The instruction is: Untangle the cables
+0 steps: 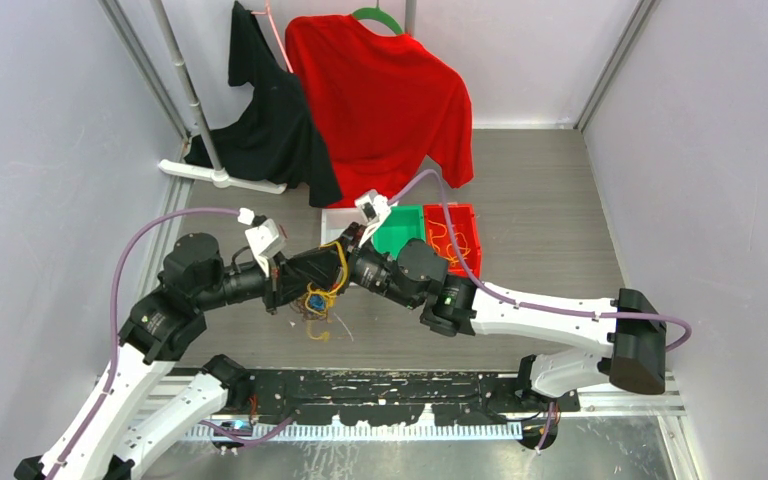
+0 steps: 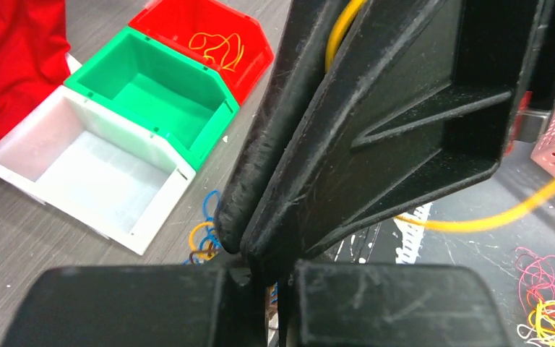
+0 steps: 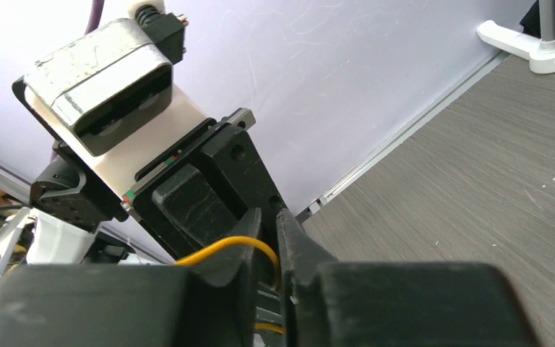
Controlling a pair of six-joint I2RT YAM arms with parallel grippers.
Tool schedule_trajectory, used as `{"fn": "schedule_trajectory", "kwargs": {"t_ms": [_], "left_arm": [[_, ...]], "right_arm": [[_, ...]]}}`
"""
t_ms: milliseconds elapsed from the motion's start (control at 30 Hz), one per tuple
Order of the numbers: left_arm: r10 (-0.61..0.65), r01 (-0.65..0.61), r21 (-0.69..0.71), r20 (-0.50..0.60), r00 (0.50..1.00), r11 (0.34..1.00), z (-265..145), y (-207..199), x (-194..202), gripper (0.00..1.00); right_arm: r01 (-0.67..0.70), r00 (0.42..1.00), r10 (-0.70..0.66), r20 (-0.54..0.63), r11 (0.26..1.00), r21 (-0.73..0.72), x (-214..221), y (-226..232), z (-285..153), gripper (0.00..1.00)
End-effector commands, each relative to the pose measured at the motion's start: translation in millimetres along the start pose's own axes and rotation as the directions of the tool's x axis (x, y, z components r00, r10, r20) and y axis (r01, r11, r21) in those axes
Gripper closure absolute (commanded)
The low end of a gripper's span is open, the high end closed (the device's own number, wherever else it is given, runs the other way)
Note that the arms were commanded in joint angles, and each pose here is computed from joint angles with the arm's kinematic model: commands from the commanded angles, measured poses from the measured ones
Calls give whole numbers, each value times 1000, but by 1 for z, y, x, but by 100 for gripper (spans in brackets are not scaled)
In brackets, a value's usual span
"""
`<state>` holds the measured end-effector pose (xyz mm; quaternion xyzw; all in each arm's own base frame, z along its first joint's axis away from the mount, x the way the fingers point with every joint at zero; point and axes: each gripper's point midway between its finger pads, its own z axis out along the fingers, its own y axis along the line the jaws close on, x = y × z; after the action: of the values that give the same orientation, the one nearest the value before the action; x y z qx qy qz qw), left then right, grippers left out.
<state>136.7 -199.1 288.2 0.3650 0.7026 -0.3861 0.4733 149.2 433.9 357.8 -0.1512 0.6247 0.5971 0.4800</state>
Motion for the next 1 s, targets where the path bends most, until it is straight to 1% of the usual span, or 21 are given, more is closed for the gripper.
{"fn": "schedule_trajectory", "kwargs": {"t_ms": [0,100,167,300,367,400,467,533,700,767,967], "left_arm": [[72,-81,68,136,988,994,-11,-22,-46,100],[47,-59,114,103,994,992,-13,-30,-37,100],[37,-47,134,76,996,990,-14,-34,-28,100],[17,-25,181,45,999,983,-18,-43,-19,100],[0,-8,210,38,999,978,-19,-49,-19,100],[-12,4,217,34,999,976,-19,-50,-20,100],[-25,16,239,36,999,971,-20,-55,-23,100],[-39,26,254,45,998,967,-21,-58,-27,100],[-84,62,262,71,994,963,-19,-59,-38,100],[-97,73,256,82,992,964,-18,-58,-42,100],[-145,116,242,103,984,963,-15,-53,-53,99]], "right_arm": [[-30,999,30,43,999,13,-12,0,0,71],[-42,997,41,66,999,17,-19,-1,-8,49],[-40,998,39,48,999,16,-21,-4,-13,41],[-38,998,37,-42,999,-12,-22,-5,-24,37],[-33,992,26,-125,998,-51,-19,-3,-31,36],[-34,982,25,-186,998,-46,-12,-6,-37,35],[-28,969,16,-246,999,-45,-8,-8,-48,32],[-19,969,7,-247,999,-47,-10,-10,-61,31],[7,993,-13,-121,999,-44,-30,-14,-90,30],[22,994,-26,-105,999,-44,-25,-20,-97,29],[-10,983,-11,-181,994,-113,10,-20,-95,25]]}}
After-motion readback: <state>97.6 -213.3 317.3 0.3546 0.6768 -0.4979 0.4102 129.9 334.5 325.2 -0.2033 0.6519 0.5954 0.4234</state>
